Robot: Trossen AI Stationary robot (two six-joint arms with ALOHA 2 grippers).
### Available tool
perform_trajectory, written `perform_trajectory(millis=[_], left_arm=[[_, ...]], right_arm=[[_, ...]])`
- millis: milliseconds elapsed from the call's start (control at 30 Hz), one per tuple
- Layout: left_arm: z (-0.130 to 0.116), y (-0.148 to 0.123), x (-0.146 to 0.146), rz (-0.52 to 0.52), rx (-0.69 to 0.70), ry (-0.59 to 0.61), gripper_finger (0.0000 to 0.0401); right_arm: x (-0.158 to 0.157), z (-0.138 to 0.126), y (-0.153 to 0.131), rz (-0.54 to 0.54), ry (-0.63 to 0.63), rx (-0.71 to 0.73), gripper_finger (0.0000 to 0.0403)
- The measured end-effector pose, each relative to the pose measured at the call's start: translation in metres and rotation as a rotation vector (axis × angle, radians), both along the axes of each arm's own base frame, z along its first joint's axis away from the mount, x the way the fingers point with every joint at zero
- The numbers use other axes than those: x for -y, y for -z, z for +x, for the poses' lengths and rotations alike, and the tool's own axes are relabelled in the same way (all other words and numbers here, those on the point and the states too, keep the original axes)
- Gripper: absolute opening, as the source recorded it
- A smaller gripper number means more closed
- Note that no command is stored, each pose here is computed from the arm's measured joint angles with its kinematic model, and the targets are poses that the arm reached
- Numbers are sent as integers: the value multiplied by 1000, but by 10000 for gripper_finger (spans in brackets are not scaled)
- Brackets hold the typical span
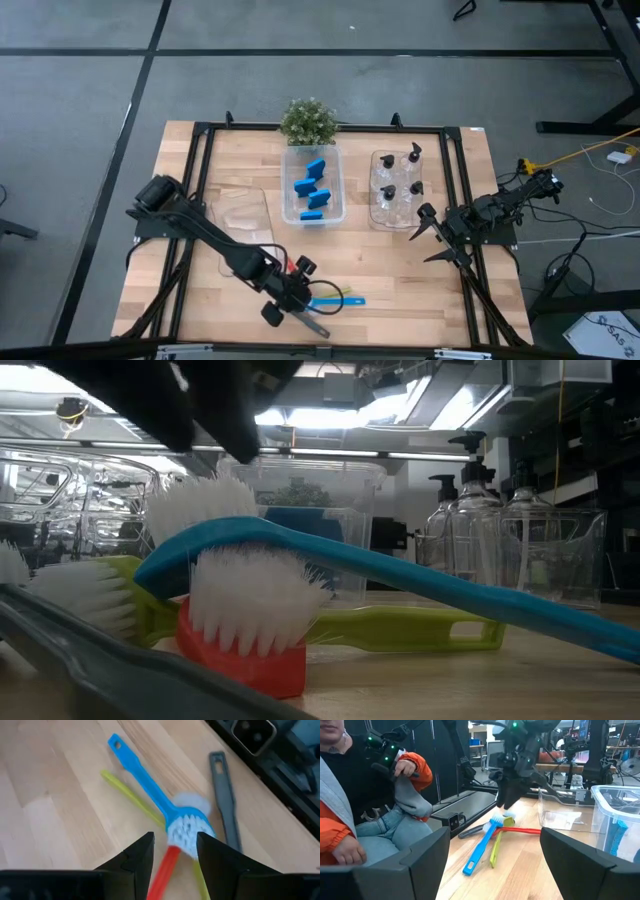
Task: Pick & Place Kitchen Sink Supplies
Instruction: Put the blue brush into the left transparent bin
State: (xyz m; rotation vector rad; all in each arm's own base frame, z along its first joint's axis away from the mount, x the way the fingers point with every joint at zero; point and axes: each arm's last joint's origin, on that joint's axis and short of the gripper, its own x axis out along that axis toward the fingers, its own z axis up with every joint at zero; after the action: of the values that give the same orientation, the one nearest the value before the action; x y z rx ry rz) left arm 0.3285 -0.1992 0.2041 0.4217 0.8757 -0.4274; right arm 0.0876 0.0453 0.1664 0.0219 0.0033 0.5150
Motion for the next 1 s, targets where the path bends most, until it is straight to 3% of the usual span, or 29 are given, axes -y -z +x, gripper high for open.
perform_trajectory(millis=[267, 500, 733, 1000], left_arm=[[7, 5, 7, -22, 57, 6, 143], [8, 6, 4, -113, 1, -35, 143], [10, 6, 2, -137, -13, -45, 143], [12, 4, 2, -190, 10, -138, 163]], right_arm=[[0, 0, 0, -2, 0, 1, 308], [0, 0, 0, -1, 0, 1, 308], [0, 0, 0, -3, 0, 2, 308], [0, 0, 0, -1, 0, 1, 308]])
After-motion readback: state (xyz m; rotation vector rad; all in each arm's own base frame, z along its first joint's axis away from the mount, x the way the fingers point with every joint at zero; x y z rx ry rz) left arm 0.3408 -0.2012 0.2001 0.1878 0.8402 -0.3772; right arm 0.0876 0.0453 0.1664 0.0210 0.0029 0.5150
